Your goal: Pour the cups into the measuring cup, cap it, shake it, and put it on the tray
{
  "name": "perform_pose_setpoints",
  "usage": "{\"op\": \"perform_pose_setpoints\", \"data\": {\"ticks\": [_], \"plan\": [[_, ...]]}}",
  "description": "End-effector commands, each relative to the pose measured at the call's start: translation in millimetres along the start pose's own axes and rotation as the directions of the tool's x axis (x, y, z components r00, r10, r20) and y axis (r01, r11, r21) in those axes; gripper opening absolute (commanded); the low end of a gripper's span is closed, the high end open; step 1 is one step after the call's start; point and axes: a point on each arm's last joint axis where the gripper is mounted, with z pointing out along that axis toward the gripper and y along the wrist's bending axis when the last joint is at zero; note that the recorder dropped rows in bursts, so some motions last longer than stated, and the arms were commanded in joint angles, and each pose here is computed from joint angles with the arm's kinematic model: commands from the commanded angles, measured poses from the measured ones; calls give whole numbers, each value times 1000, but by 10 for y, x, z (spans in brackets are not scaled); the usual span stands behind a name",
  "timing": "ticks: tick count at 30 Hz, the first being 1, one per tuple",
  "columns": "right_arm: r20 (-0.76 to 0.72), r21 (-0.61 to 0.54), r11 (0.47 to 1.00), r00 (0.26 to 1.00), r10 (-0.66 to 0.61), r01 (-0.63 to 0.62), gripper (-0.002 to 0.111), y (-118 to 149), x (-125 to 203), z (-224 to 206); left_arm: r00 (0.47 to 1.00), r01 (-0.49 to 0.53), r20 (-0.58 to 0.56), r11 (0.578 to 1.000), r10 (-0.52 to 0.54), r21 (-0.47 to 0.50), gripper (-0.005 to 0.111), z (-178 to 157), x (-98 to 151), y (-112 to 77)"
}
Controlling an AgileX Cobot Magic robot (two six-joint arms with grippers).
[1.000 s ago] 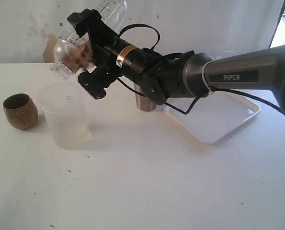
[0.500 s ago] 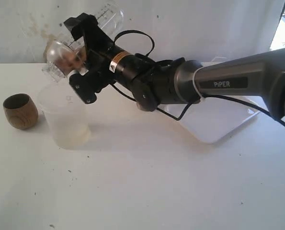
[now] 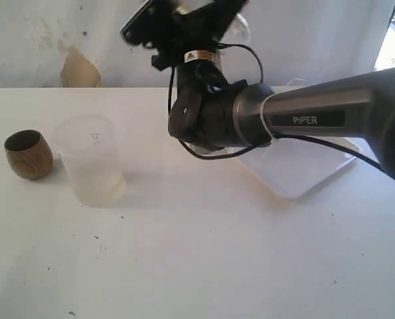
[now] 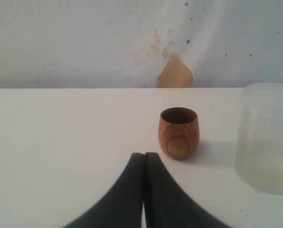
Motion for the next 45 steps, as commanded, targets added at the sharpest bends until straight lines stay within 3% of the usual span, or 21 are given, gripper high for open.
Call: {"op": "perform_pose_setpoints", "data": {"ticks": [1,2,4,10,13,20,26,29,30,32,33,35,40,45], "plan": [[-335,211,878,812,478,-429,0,-356,-19,-93,1000,1,6,1000,-1,-1,0,1,8,0],[-445,47,875,774,451,-482,0,-284,-104,-117,1000,1,6,1000,-1,-1,0,1,8,0],[-450,-165,884,831,326,-437,0,-284,-277,-140,1000,1,6,1000,-1,-1,0,1,8,0],[-552,-70,849,729,404,-524,0,-537,-386,-217,1000,1,6,1000,-1,-1,0,1,8,0],[-529,-249,833,790,310,-494,0,-473,-479,-299,1000,1,6,1000,-1,-1,0,1,8,0],[-467,-613,596,846,256,-519,0,-329,-637,-603,1000,1,6,1000,-1,-1,0,1,8,0],[-479,-732,428,847,231,-530,0,-307,-522,-824,1000,1,6,1000,-1,-1,0,1,8,0],[-479,-793,299,846,234,-531,0,-351,-431,-898,1000,1,6,1000,-1,-1,0,1,8,0],[-467,-824,227,850,244,-518,0,-381,-417,-934,1000,1,6,1000,-1,-1,0,1,8,0],[-440,-866,132,861,256,-482,0,-425,-385,-1001,1000,1,6,1000,-1,-1,0,1,8,0],[-423,-880,109,867,262,-462,0,-472,-357,-1015,1000,1,6,1000,-1,-1,0,1,8,0],[-428,-875,117,864,266,-470,0,-558,-306,-1007,1000,1,6,1000,-1,-1,0,1,8,0],[-370,-866,279,907,204,-416,0,-780,-109,-995,1000,1,6,1000,-1,-1,0,1,8,0],[-299,-881,332,940,162,-337,0,-928,-60,-1116,1000,1,6,1000,-1,-1,0,1,8,0]]}}
